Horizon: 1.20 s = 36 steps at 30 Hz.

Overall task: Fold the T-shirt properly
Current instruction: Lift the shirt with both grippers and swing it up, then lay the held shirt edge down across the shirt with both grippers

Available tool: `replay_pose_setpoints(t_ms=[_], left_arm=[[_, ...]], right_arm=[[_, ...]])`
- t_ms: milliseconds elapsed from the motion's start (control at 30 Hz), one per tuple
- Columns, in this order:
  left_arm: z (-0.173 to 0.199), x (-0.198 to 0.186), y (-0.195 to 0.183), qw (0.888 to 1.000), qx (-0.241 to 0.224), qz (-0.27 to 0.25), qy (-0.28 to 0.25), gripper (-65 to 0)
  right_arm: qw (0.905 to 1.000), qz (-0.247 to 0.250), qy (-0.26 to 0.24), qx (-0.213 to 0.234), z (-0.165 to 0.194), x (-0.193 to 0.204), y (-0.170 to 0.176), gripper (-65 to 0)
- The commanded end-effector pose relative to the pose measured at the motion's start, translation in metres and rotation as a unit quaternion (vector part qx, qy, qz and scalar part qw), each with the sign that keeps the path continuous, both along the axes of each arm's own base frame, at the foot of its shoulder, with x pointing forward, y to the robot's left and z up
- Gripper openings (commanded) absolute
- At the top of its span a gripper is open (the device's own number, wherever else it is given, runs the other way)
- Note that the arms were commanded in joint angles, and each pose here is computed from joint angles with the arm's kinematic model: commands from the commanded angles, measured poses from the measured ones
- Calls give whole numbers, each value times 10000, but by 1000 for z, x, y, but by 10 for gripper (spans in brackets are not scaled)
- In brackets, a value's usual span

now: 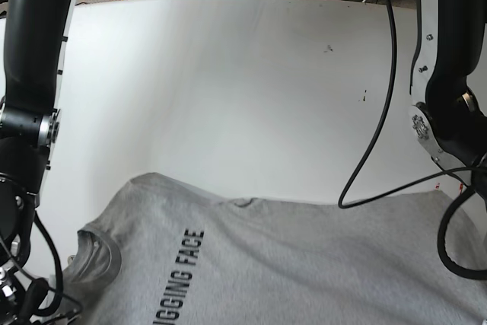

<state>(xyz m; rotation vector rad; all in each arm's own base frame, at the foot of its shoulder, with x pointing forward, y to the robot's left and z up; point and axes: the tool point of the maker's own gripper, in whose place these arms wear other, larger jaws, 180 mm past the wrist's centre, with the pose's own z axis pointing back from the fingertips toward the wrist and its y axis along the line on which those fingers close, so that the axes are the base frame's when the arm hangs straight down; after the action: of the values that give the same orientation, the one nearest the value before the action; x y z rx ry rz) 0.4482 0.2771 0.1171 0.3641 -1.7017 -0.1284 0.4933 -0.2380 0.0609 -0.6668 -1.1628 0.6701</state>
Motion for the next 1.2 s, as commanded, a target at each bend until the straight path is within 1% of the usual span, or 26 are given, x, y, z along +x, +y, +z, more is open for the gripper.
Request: replay_pose_setpoints(t_ms=[0,100,167,267,333,400,433,500,567,633,800,967,1000,1033,1100,1167], left_arm=[[56,-17,9,9976,-11,61,-682,-650],[73,-15,9,9969,-85,-22,-778,-650],[80,-14,0,9969,55,-71,-782,-650],[79,-11,-7,9971,163,-118,-730,-650],[62,-3,-8,9983,169,-130,-537,-650],[38,1,-9,9992,216,-118,-326,-650],[31,2,-10,9993,239,-113,-274,-650],[17,-1,-13,9992,324,-93,-208,-650],[3,-3,-17,9991,388,-86,-124,-650],[-25,-7,-21,9987,507,-68,78,-650],[-80,-7,-27,9963,602,-107,600,-650],[-137,-16,-32,9907,703,-153,1155,-650],[-145,-17,-32,9897,701,-162,1238,-650],[-160,-19,-32,9873,710,-175,1408,-650],[-174,-23,-33,9850,733,-184,1548,-650],[-195,-30,-32,9812,733,-177,1778,-650]], right_arm=[[9986,-56,-517,-95,48,-8,-2,-650],[9987,5,-406,-298,42,-5,7,-650],[9985,-53,-322,-431,38,-5,8,-650],[9987,-122,-315,-388,39,-7,3,-650],[9987,-149,-364,-316,42,-9,0,-650],[9979,-150,-591,-226,53,-17,-2,-650],[9980,-153,-579,-191,49,-17,-4,-650],[9990,-163,-389,-139,25,-16,-7,-650],[9994,-154,-293,-124,10,-17,-7,-650],[9995,-240,-171,-93,-13,-23,-13,-650],[9992,-338,198,111,-59,-28,-25,-650],[9972,-433,579,198,-114,-48,-32,-650],[9968,-437,637,205,-122,-50,-32,-650],[9959,-416,749,278,-137,-54,-29,-650],[9950,-404,854,329,-152,-61,-27,-650],[9928,-452,1024,416,-174,-72,-29,-650]])
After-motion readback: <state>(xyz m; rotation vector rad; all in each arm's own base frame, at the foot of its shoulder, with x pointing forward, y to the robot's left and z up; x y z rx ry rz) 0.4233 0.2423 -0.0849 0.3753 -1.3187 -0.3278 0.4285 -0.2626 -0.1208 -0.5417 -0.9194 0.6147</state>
